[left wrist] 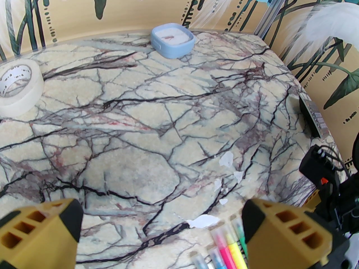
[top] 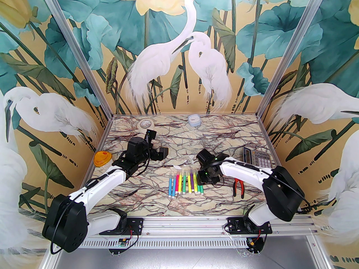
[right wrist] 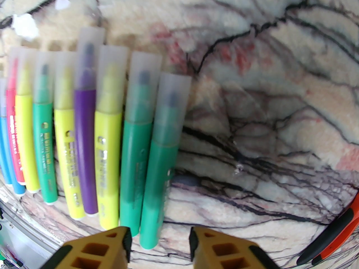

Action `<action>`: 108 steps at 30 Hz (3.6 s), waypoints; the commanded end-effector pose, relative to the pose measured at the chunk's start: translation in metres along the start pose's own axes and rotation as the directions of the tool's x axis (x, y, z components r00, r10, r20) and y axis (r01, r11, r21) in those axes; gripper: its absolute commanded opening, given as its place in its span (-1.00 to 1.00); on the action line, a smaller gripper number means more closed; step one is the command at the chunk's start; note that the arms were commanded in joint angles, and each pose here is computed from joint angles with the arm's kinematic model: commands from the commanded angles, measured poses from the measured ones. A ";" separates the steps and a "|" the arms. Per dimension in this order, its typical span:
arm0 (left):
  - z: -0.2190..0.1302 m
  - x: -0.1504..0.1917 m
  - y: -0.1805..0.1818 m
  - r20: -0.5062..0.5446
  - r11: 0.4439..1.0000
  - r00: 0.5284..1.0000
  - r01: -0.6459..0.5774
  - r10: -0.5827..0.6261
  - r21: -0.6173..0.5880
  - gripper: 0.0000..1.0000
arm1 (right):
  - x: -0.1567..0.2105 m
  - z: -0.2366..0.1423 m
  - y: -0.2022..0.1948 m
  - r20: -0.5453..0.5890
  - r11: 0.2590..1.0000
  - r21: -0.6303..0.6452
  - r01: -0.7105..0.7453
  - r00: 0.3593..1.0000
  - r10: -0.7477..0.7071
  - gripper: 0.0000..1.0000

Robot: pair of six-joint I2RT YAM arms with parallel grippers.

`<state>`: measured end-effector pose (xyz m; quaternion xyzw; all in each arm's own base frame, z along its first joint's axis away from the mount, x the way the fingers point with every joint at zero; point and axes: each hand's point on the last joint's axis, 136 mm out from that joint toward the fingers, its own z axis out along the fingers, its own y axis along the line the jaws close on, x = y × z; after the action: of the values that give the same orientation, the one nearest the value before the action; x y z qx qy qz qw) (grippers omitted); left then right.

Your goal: Open the pen caps

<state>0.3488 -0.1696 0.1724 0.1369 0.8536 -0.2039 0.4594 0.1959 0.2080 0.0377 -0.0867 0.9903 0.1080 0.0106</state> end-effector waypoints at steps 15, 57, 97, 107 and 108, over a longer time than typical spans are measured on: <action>0.007 0.000 -0.001 -0.009 1.000 1.000 -0.025 0.025 -0.001 0.99 | 0.004 0.021 -0.008 -0.041 0.994 0.104 -0.016 0.999 0.021 -0.34; 0.015 -0.003 -0.020 -0.036 0.992 0.998 0.053 -0.049 0.112 0.98 | -0.048 -0.016 0.007 0.188 0.984 0.153 0.091 0.975 -0.119 -0.81; -0.012 -0.035 -0.130 -0.180 0.642 0.973 0.229 -0.141 0.732 0.56 | -0.082 -0.127 0.113 0.645 0.803 -0.256 0.538 0.714 -0.273 -0.82; -0.005 -0.044 -0.133 -0.188 0.618 0.969 0.246 -0.158 0.747 0.31 | -0.082 -0.125 0.124 0.636 0.769 -0.290 0.571 0.714 -0.291 -0.82; -0.005 -0.044 -0.134 -0.188 0.614 0.969 0.246 -0.158 0.750 0.29 | -0.083 -0.125 0.125 0.635 0.767 -0.290 0.572 0.715 -0.292 -0.82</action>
<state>0.3131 -0.2800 0.2306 0.2165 0.7351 -0.5745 0.2875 0.2519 0.3062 0.1771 -0.2741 0.8504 0.3415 0.2918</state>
